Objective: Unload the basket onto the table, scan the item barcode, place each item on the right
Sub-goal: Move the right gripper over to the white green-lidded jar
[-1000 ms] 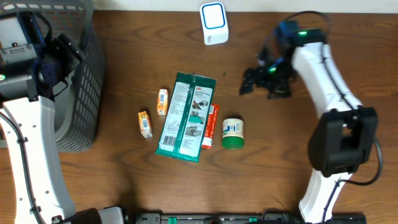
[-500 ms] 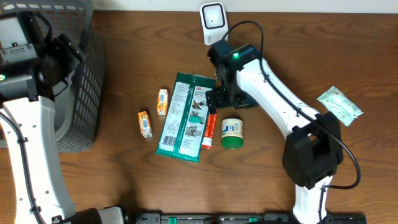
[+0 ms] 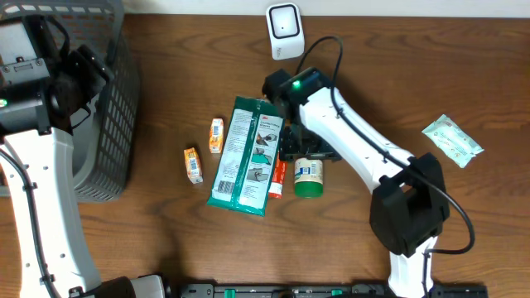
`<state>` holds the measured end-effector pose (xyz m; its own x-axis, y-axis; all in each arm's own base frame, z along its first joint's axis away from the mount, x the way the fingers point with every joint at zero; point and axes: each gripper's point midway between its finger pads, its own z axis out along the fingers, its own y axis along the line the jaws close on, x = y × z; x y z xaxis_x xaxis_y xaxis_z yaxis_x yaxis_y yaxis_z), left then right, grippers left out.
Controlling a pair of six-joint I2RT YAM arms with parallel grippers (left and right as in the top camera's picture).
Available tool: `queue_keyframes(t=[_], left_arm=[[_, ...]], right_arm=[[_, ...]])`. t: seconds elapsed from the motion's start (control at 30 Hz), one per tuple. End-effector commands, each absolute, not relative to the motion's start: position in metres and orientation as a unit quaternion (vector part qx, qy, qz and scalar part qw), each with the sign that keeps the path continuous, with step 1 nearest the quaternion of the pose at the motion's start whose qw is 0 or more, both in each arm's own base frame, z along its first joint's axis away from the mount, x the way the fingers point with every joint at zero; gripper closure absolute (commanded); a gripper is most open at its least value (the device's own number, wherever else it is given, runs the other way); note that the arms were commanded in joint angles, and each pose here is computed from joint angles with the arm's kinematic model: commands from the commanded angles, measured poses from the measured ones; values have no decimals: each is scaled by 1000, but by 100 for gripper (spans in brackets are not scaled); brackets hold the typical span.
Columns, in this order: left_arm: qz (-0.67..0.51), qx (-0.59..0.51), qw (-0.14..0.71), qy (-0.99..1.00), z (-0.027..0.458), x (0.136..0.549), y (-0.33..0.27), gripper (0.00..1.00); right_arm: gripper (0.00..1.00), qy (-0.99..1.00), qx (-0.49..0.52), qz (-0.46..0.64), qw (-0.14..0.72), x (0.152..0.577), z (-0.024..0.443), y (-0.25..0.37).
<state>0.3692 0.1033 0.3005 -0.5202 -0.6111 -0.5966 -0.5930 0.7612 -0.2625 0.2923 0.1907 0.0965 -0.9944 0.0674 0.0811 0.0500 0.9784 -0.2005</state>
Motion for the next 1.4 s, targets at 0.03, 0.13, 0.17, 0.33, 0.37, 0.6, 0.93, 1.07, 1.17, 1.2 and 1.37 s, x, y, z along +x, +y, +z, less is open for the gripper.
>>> queue_keyframes(t=[0.03,0.13,0.17,0.33,0.37,0.6,0.93,1.07,1.17,1.2,1.37], left_arm=[[-8,-347,348,871,302,370,106,16],[-8,-347,348,871,302,370,106,16],[-8,-347,348,871,302,370,106,16],[-8,-347,348,871,302,370,106,16],[-8,-347,348,871,302,370,106,16],[-8,-347,348,871,302,370,106,16],[-8,-347,348,871,302,370,106,16],[-8,-347,348,871,301,370,106,16],[-8,-347,348,871,301,370,106,16],[-8,-347,348,871,301,370,106,16],[-8,-347,348,871,302,370,106,16]], right_arm=[[19,-992,-4,121,38,274,102,202],[17,-993,14,119,16,265,114,211],[17,-993,20,116,9,264,118,214],[16,-995,37,94,-20,255,144,220],[16,-995,38,92,-25,253,149,218],[13,-995,17,56,-78,234,166,194],[11,-992,-3,-38,-122,222,96,193],[5,-991,-38,-27,-123,221,66,186],[5,-990,-61,-6,-131,225,55,178],[5,-989,-63,-3,-134,227,54,177],[8,-985,-67,-2,-158,239,50,181]])
